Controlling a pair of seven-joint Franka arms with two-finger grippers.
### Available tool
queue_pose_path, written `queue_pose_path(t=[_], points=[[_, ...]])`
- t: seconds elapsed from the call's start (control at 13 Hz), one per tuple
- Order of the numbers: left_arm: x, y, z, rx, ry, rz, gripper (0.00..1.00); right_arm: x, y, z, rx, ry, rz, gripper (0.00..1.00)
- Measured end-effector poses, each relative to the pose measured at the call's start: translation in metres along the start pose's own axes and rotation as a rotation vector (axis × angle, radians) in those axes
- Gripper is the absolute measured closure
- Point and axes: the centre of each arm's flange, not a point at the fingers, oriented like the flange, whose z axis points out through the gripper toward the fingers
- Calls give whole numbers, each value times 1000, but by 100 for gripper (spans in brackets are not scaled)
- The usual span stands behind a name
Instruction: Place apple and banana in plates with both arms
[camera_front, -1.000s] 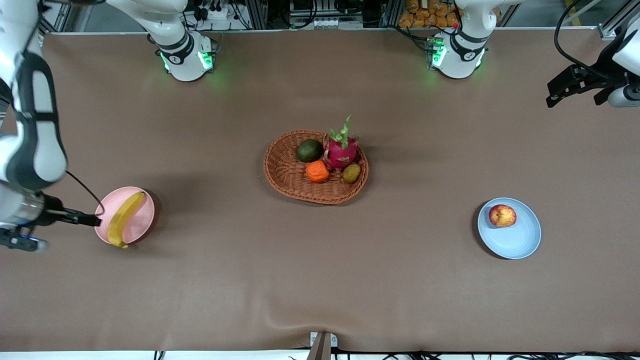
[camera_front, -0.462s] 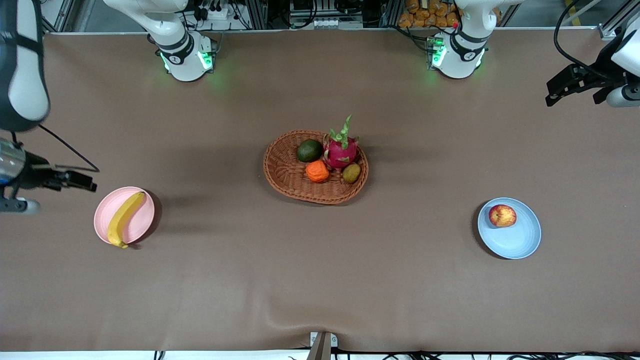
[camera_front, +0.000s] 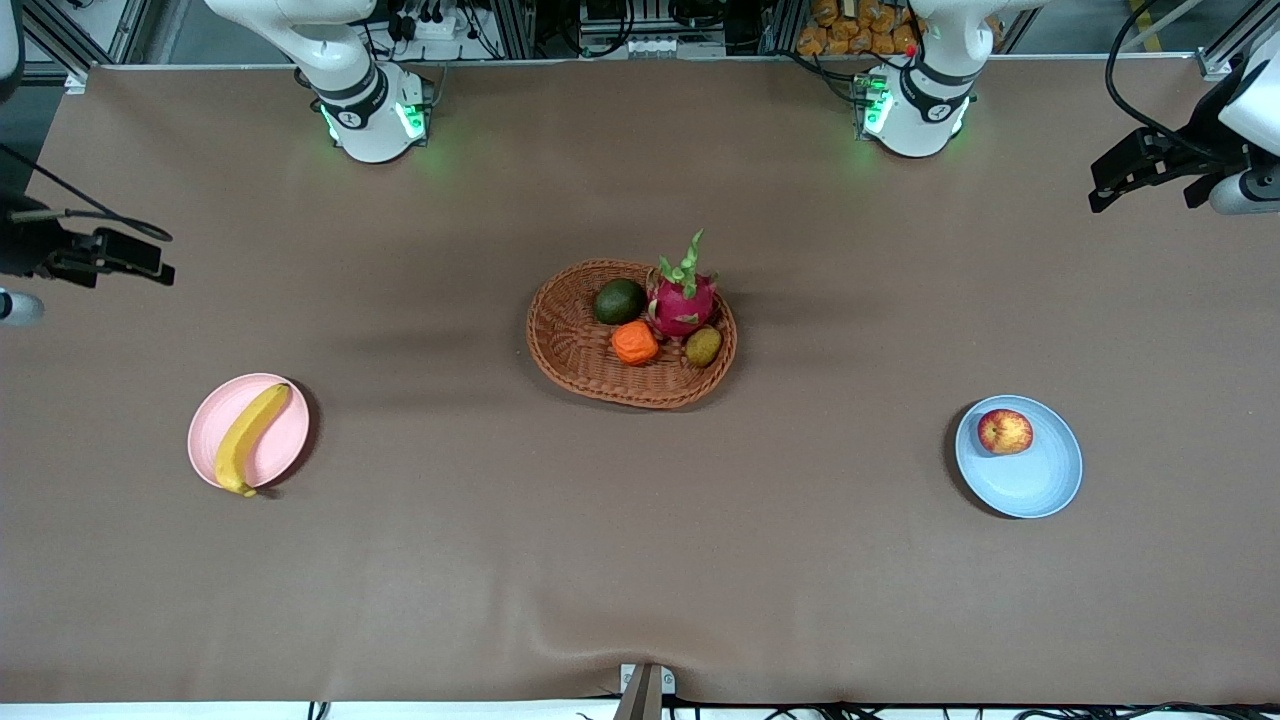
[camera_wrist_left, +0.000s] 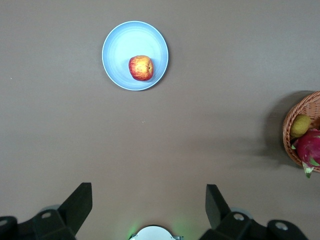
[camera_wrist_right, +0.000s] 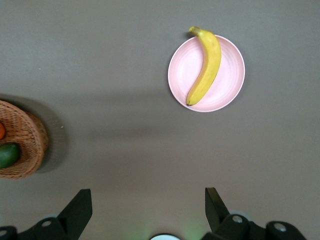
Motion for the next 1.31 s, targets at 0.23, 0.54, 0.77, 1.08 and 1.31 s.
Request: queue_pose_path(t=[0.23, 0.54, 0.77, 1.08, 1.31], points=[[0, 0, 0, 0, 0, 0, 0, -13, -2, -19, -5, 1, 14, 0], [0, 0, -2, 0, 4, 2, 0, -25, 2, -32, -41, 3, 18, 0], [0, -1, -10, -2, 22, 13, 0, -24, -5, -35, -78, 13, 5, 0], [-1, -1, -14, -3, 30, 14, 0, -21, -4, -39, -78, 53, 11, 0], [-1, -2, -14, -2, 25, 13, 0, -20, -4, -40, -78, 65, 24, 0]])
